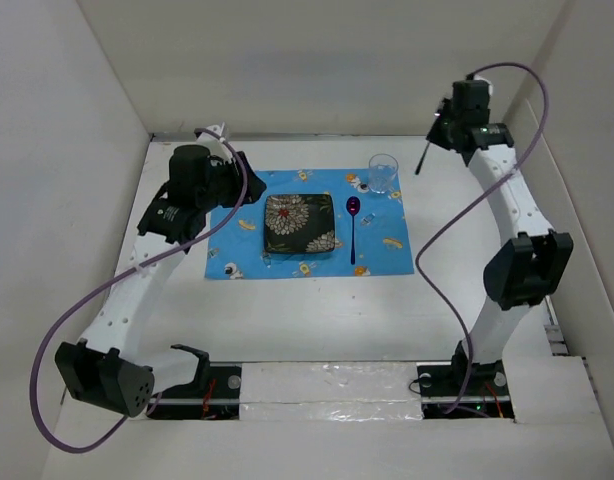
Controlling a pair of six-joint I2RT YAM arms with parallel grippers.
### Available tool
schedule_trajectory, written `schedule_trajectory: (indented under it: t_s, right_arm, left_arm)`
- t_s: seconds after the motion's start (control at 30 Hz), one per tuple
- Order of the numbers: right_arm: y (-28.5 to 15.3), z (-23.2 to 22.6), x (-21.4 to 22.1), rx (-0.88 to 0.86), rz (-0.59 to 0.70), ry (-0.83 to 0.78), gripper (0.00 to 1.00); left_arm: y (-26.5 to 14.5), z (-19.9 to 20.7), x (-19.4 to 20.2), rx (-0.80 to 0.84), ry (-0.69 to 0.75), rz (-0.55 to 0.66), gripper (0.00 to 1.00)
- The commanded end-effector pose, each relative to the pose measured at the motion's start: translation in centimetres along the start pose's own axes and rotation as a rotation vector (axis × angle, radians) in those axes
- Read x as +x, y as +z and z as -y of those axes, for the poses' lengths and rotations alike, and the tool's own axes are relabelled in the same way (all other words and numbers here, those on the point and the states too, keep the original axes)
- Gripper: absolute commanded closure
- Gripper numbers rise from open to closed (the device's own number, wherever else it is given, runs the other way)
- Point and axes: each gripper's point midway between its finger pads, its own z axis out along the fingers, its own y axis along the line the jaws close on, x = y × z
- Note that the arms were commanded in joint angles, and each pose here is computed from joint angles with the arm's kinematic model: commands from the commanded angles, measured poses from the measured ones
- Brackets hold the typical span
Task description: Set the dinner table for one person
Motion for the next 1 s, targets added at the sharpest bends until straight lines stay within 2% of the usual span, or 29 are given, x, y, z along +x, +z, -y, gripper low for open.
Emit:
schedule_trajectory:
  t_s: [0.0,0.13,0.17,0.2,0.23,0.3,0.4,0.43,0.5,0.57,0.7,0.97]
  right_arm:
    - [-3.4,-9.5,5.1,-0.221,-0.055,-0.076,1.00]
    - [-8.1,-21.1,12.5,-0.449,-0.139,-0.127,1.00]
    - [-7.5,-21.4,12.8,-0.443,-0.144,-0.119,1.00]
    - [-9.7,-24.7,14.2,-0.508,-0.152,-0.130,1.00]
    - [-8.9,-26.0,16.6,-0.509,-0.193,-0.145,1.00]
    - [-10.7,-29.5,20.0,-0.565,-0.220,-0.163,1.00]
    - [-11.0,-33.1,23.5,-0.597,-0.248,-0.155,1.00]
    - [-12.7,-35.2,24.2,-0.639,-0.239,-0.154,1.00]
    - [-11.5,-37.2,28.4,-0.619,-0.262,-0.166,1.00]
    - [-12.3,-38.4,28.8,-0.639,-0.259,-0.149,1.00]
    - [-9.7,-39.4,33.8,-0.595,-0.299,-0.138,1.00]
    - [-7.3,-39.3,38.1,-0.543,-0.319,-0.112,1.00]
  left_arm:
    - [-2.1,2.3,-4.6,0.042,-0.027,0.122,0.57]
    - [-4.3,4.8,-7.9,0.110,-0.080,0.206,0.53]
    - [-4.5,4.9,-8.1,0.113,-0.079,0.212,0.53]
    - [-5.3,5.1,-8.6,0.115,-0.091,0.236,0.53]
    - [-5.8,5.2,-8.8,0.114,-0.098,0.249,0.53]
    - [-7.2,5.2,-9.4,0.101,-0.111,0.289,0.52]
    - [-8.3,5.6,-8.9,0.118,-0.179,0.283,0.51]
    - [-8.0,5.8,-7.7,0.132,-0.222,0.255,0.51]
    - [-8.3,6.2,-6.0,0.153,-0.244,0.237,0.50]
    - [-8.5,5.7,-5.1,0.125,-0.250,0.235,0.50]
    - [-10.1,4.7,-3.7,0.074,-0.288,0.241,0.49]
    - [-13.1,3.6,-2.9,0.006,-0.277,0.286,0.46]
